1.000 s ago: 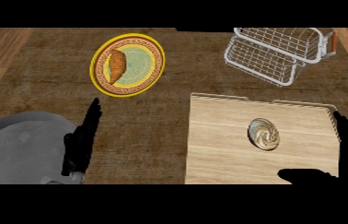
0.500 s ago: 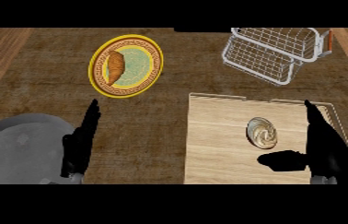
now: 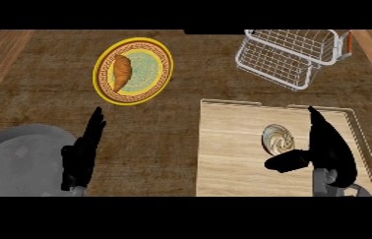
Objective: Pick the cupcake from the tray and place it in the tiered basket
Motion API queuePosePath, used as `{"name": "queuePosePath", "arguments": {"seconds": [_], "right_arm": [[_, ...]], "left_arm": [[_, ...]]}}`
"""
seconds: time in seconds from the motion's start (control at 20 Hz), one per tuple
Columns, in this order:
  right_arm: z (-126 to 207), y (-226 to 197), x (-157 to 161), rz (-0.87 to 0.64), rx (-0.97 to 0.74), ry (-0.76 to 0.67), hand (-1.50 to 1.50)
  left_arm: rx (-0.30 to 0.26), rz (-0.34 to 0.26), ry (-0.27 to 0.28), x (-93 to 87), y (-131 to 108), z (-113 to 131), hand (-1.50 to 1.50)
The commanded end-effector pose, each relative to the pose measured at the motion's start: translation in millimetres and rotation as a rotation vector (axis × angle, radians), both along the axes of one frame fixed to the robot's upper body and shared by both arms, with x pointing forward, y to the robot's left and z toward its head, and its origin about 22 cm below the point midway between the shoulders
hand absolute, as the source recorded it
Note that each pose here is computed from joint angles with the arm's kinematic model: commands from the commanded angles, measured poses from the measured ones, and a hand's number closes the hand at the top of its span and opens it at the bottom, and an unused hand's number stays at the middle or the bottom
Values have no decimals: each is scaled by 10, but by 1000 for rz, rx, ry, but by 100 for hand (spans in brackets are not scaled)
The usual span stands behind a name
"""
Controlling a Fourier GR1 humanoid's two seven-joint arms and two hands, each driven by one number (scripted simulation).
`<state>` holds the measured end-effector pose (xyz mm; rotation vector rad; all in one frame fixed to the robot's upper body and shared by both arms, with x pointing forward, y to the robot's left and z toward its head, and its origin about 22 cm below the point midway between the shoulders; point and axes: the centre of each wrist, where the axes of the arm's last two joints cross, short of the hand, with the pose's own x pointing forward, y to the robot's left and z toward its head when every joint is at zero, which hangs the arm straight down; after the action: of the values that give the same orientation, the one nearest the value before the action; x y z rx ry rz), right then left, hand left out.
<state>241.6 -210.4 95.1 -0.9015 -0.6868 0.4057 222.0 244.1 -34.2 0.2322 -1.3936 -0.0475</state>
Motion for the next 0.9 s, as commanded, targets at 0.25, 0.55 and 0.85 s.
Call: {"name": "queuePosePath", "arguments": {"seconds": [0.25, 0.55, 0.85], "right_arm": [[-12, 207, 237, -115, -50, 246, -150], [-33, 273, 296, -147, 12, 259, -150], [-72, 209, 205, -129, 31, 302, -150]], "left_arm": [[3, 46, 89, -80, 100, -142, 0], [-16, 51, 102, -135, -20, -168, 0], [-2, 51, 98, -70, 29, -93, 0]]}}
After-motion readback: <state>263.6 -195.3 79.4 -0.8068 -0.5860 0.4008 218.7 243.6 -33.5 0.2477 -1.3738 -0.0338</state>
